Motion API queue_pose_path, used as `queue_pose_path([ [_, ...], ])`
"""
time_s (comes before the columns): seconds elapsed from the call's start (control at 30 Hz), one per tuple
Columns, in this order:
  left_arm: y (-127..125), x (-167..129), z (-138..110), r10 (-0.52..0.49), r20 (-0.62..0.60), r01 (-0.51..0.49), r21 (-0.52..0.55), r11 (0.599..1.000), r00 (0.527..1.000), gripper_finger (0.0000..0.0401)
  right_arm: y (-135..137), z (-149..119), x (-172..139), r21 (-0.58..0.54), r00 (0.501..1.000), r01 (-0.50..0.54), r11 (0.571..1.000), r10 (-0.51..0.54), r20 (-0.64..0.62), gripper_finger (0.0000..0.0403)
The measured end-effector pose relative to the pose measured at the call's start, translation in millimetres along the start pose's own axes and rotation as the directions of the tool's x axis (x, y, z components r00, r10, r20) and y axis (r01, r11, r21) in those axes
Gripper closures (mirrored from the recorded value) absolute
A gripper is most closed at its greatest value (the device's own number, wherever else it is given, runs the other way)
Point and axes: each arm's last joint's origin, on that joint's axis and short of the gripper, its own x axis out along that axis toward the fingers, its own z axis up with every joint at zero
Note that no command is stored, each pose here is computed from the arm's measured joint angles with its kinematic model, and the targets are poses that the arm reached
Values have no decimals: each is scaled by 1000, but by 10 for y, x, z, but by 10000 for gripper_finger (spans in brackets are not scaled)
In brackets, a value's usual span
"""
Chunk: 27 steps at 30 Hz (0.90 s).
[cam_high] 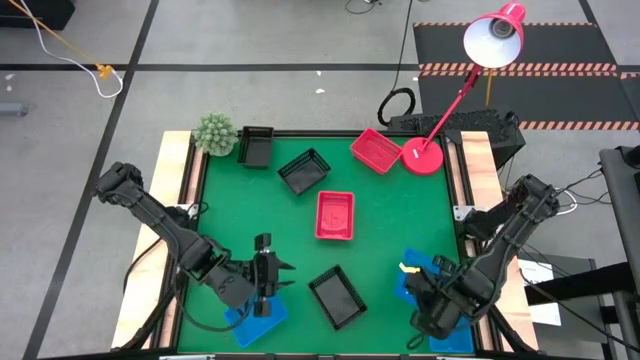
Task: Stack baskets by color
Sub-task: Stack the top right blue bin on the other bottom right blue bin
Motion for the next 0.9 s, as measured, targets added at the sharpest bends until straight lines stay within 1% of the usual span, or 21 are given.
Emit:
queue_pose_path([
  [0.2, 182, 107, 68, 59, -1, -59, -21, 998, 998, 254, 60, -150, -188, -77, 999, -40, 996, 39, -6, 402],
  [0.33, 295, 166, 104, 94, -4, -94, -45, 995, 996, 254, 124, -274, -358, -125, 995, -104, 987, 104, -9, 402],
  [0.43, 345, 190, 119, 110, -5, -110, -82, 991, 994, 254, 131, -384, -462, -132, 993, -122, 984, 119, -25, 402],
  [0.57, 339, 188, 117, 109, -5, -108, -136, 985, 994, 254, 102, -549, -517, -122, 992, -104, 987, 94, -88, 402],
  [0.67, 305, 169, 107, 110, 1, -108, -173, 979, 994, 254, 108, -661, -535, -134, 987, -117, 984, 101, -124, 402],
  [0.77, 263, 140, 95, 135, 18, -128, -209, 970, 991, 254, 116, -747, -541, -144, 985, -120, 982, 101, -138, 402],
  [0.9, 210, 100, 81, 176, 47, -158, -254, 954, 983, 254, 156, -874, -486, -187, 986, -95, 978, 66, -156, 402],
])
